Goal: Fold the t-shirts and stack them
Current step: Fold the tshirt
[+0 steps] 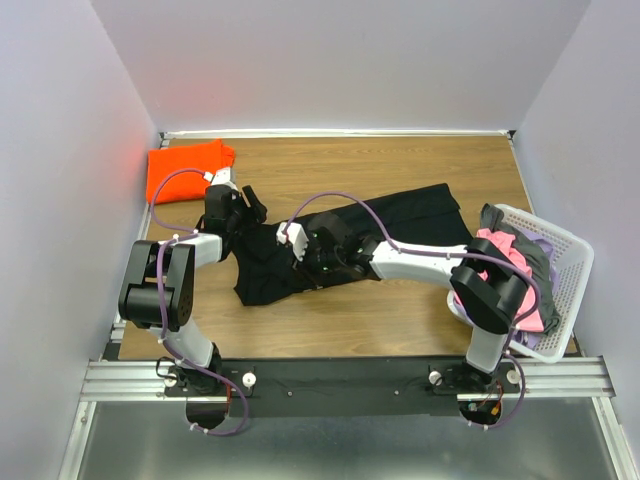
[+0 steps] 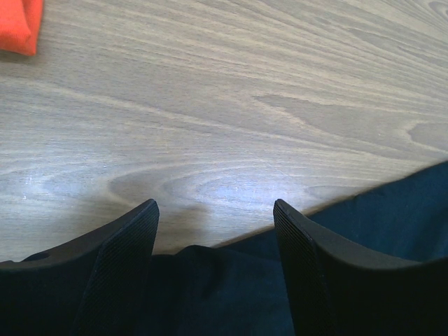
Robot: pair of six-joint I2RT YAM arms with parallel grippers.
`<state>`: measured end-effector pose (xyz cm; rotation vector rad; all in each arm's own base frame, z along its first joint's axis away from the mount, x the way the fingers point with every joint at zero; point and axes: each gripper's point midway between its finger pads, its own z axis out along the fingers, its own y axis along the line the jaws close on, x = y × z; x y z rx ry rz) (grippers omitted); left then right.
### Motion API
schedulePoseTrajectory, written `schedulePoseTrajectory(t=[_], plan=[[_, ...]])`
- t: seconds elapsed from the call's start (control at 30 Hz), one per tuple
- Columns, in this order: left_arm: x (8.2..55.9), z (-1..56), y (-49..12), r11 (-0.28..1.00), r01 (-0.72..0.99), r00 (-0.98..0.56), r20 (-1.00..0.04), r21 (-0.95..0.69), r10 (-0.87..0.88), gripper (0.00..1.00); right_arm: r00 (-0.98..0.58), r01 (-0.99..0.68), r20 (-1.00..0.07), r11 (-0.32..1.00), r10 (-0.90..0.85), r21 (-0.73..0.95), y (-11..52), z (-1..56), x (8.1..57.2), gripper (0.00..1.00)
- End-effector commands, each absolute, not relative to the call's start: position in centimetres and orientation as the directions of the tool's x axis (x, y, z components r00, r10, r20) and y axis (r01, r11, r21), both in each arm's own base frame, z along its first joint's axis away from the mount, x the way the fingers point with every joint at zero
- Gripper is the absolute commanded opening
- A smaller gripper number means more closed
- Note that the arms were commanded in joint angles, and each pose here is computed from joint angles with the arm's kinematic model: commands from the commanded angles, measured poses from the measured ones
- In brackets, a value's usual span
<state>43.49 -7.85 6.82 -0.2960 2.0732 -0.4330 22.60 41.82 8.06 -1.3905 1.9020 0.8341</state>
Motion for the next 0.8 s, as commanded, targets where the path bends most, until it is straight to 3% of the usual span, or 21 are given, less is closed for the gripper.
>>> schedulePoseTrajectory(t=[0.0, 0.27, 0.33, 0.5, 0.77], plan=[[43.7, 6.9, -7.4, 0.915, -0.039, -0.503, -0.783, -0.402, -0.366, 0.76, -0.247, -0.964, -0.751, 0.234, -0.613, 0.127, 41.2, 7.1, 22.0, 0.42], [43.2, 8.4, -7.1, 0.916, -0.048, -0.473, -0.799, -0.398, -0.372, 0.77, -0.193, -0.969, -0.803, 0.238, -0.564, 0.066, 40.3, 10.8, 22.1, 0.59], [43.1, 8.5, -7.2, 0.917, -0.050, -0.470, -0.801, -0.397, -0.372, 0.77, -0.191, -0.950, -0.833, 0.312, -0.520, 0.023, 40.3, 12.3, 23.6, 0.64], [42.6, 9.4, -9.6, 0.925, -0.018, -0.474, -0.811, -0.380, -0.343, 0.77, -0.263, -0.872, -0.849, 0.490, -0.457, 0.006, 40.1, 12.1, 27.9, 0.65], [40.6, 9.0, -14.3, 0.903, 0.080, -0.525, -0.788, -0.423, -0.323, 0.77, -0.394, -0.788, -0.817, 0.612, -0.421, 0.065, 37.4, 8.2, 32.7, 0.63]])
